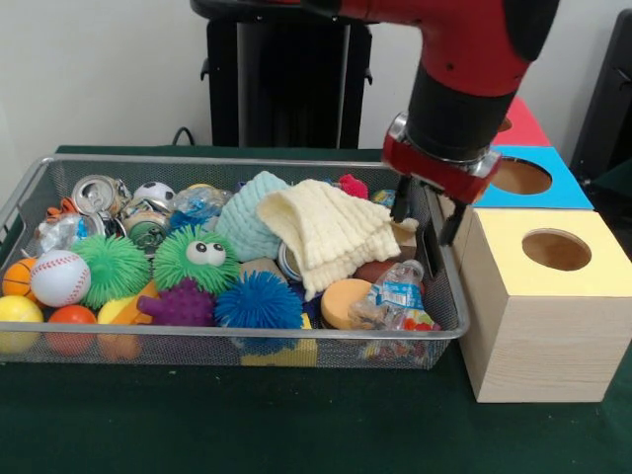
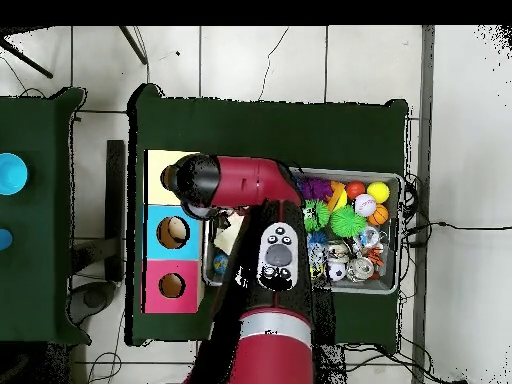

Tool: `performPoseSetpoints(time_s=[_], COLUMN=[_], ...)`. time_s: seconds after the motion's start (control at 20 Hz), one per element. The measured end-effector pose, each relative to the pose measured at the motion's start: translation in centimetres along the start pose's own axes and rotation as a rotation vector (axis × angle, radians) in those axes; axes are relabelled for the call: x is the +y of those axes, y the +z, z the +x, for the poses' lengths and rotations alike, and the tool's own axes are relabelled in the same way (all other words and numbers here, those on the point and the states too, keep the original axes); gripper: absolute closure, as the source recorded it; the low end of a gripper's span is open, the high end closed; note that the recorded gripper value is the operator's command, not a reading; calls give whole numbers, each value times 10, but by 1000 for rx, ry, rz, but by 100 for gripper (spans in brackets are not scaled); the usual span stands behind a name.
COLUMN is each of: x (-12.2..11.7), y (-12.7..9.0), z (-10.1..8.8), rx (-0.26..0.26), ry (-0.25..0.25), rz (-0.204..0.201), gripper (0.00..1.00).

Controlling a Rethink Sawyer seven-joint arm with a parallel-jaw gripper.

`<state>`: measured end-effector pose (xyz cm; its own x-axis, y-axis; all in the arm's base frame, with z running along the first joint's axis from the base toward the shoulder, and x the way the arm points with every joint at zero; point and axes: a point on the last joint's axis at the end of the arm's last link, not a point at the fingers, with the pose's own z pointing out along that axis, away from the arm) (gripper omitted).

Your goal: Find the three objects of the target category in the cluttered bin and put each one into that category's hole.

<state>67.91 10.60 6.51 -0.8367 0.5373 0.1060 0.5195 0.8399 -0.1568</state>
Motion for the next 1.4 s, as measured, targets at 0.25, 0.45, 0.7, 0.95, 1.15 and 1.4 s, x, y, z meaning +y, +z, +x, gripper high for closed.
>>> performPoseSetpoints(time_s=[0.25, 0.45, 0.7, 0.95, 1.15, 1.4], x=[3, -9, -24, -32, -30, -25], y=[-9, 0, 14, 26, 29, 26], z=[-3, -23, -51, -68, -66, -64], rx=[-9, -6, -7, -7, -5, -9], ry=[7, 35, 72, 92, 88, 80], rz=[-15, -18, -26, -28, -26, -27], gripper=[0, 0, 0, 0, 0, 0])
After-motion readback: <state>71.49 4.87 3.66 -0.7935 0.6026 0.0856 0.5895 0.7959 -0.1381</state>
